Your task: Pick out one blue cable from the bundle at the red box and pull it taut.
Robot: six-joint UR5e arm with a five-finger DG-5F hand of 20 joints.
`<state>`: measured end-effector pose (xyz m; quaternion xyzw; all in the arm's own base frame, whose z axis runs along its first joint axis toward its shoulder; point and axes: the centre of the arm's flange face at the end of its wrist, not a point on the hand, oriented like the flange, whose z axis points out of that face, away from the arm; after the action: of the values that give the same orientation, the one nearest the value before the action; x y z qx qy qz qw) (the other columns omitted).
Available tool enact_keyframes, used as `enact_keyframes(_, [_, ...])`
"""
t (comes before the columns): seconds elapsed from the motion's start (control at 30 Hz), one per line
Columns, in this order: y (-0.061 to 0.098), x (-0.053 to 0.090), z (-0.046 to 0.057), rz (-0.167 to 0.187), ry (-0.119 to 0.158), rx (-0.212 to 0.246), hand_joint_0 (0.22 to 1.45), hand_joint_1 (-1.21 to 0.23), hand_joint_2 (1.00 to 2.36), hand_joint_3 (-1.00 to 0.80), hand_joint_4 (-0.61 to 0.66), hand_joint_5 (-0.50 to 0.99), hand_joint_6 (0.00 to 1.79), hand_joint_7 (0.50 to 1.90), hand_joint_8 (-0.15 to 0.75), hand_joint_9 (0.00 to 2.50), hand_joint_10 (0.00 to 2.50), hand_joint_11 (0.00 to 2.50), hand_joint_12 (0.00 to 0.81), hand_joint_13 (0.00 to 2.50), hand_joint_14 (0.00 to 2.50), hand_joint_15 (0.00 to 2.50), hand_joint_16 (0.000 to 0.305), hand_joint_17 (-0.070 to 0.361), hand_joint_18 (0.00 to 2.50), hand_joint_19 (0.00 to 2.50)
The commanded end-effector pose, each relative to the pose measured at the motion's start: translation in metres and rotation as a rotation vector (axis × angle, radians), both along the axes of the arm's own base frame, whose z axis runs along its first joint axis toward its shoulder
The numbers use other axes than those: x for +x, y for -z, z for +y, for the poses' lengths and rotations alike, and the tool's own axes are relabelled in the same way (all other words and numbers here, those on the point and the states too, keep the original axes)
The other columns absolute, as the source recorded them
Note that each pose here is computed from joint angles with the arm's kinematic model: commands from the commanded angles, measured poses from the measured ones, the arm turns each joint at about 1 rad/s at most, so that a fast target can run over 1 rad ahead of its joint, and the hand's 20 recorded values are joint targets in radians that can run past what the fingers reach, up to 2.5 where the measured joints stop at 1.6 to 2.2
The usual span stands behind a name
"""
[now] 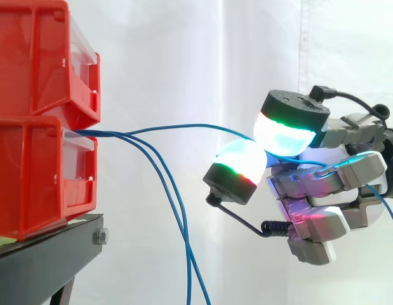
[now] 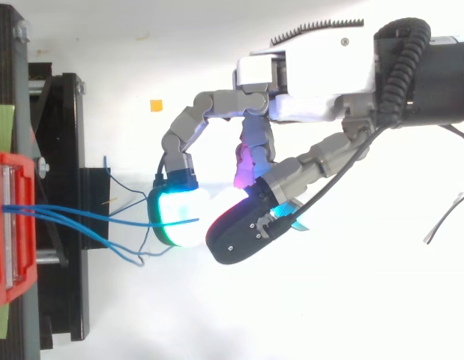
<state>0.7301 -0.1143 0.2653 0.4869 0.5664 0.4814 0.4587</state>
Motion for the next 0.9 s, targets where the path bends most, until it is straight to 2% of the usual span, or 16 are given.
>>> enact_keyframes(0.0, [0.0001,0.0000,0.0005,0.000,-0.001,0.000,0.58,-0.89,1.12,-0.07,-0.21,0.00,0.89,0.94,0.294,1.72,0.03,0.83,0.390,1.32,0.02,0.64,0.063,0.142,1.11,0.59])
enact_keyframes(0.87, [0.0001,-0.0001,-0.0006,0.000,0.001,0.000,0.58,-0.89,1.12,-0.07,-0.21,0.00,0.89,0.94,0.292,1.72,0.03,0.82,0.389,1.32,0.02,0.64,0.063,0.142,1.10,0.59])
